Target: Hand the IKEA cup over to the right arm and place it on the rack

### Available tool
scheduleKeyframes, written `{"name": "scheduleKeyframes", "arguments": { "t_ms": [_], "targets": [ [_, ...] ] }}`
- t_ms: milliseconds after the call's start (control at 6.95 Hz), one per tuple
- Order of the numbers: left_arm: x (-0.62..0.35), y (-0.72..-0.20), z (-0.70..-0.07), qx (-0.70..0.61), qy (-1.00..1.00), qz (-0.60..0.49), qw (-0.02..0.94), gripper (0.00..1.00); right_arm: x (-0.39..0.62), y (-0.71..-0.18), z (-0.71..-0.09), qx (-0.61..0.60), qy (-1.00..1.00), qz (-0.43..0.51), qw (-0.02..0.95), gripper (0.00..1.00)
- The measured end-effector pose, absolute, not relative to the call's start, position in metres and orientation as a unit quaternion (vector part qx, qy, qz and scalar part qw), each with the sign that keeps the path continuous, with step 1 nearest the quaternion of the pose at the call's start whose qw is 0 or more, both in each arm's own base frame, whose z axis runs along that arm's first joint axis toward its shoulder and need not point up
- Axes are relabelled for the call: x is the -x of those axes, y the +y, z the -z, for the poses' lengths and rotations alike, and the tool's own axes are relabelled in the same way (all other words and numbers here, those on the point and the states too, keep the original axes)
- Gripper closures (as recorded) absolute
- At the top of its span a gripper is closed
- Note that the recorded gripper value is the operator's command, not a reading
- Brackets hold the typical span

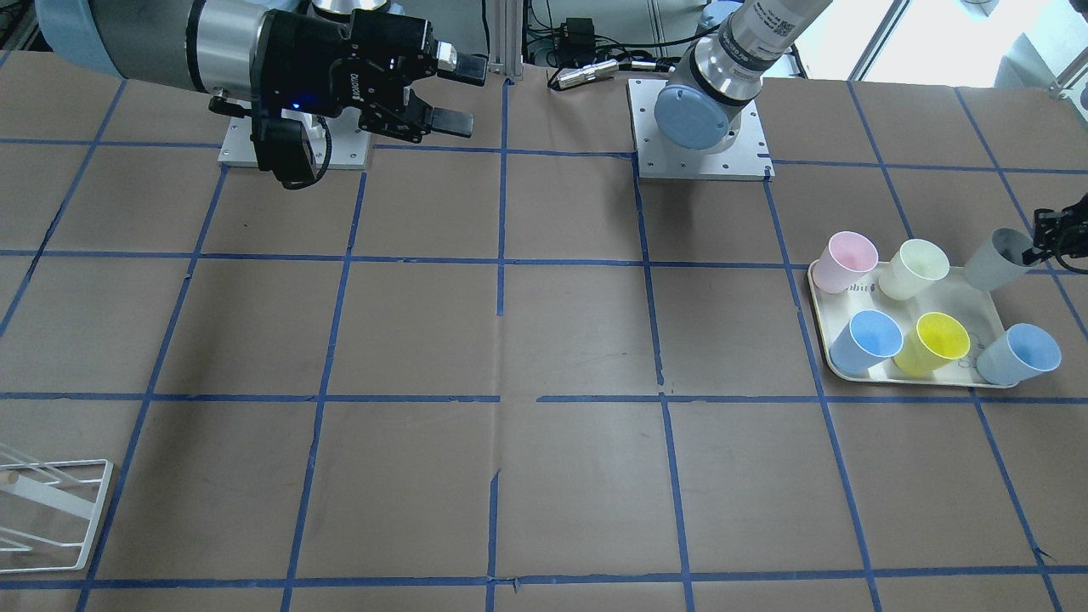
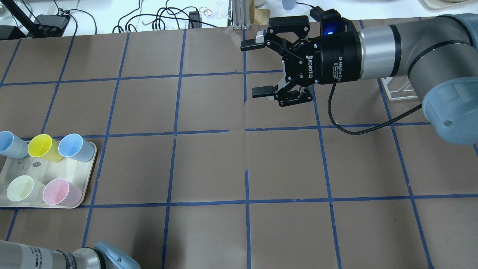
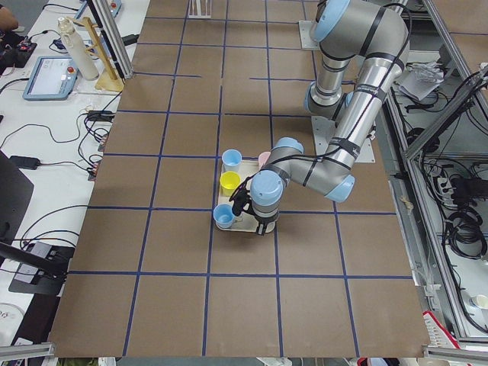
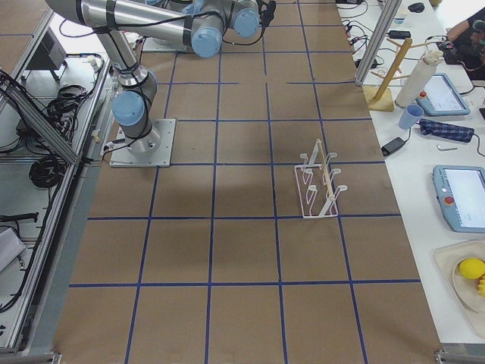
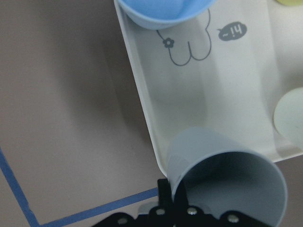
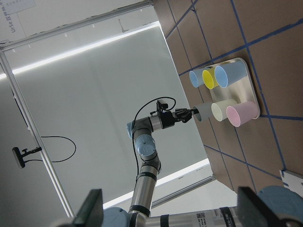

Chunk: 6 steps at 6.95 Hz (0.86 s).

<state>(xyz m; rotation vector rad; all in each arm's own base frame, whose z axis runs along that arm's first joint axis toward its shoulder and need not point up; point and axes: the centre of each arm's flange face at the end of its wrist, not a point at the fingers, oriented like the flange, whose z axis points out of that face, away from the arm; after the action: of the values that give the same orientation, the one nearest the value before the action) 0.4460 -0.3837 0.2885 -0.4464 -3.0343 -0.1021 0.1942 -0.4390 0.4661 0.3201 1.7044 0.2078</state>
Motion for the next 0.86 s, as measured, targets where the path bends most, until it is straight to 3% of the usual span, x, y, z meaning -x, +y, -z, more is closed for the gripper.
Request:
{"name": "scheduleKeyframes", "arguments": {
  "t_ms": [432,863],
  "targets": [
    [-0.392,-0.424,-0.404,0.157,-0.984,0.035,0.072,1.00,-0.196,-0.431,-0.465,-0.098,0.700,-0.037,0.707,0.00],
    [-0.210,-0.482,-0.482,0.162,-0.970,0.031,0.179,1.00,-0.198,-0.431,-0.459,-0.071,0.697,-0.009,0.714,0.00]
  ]
}}
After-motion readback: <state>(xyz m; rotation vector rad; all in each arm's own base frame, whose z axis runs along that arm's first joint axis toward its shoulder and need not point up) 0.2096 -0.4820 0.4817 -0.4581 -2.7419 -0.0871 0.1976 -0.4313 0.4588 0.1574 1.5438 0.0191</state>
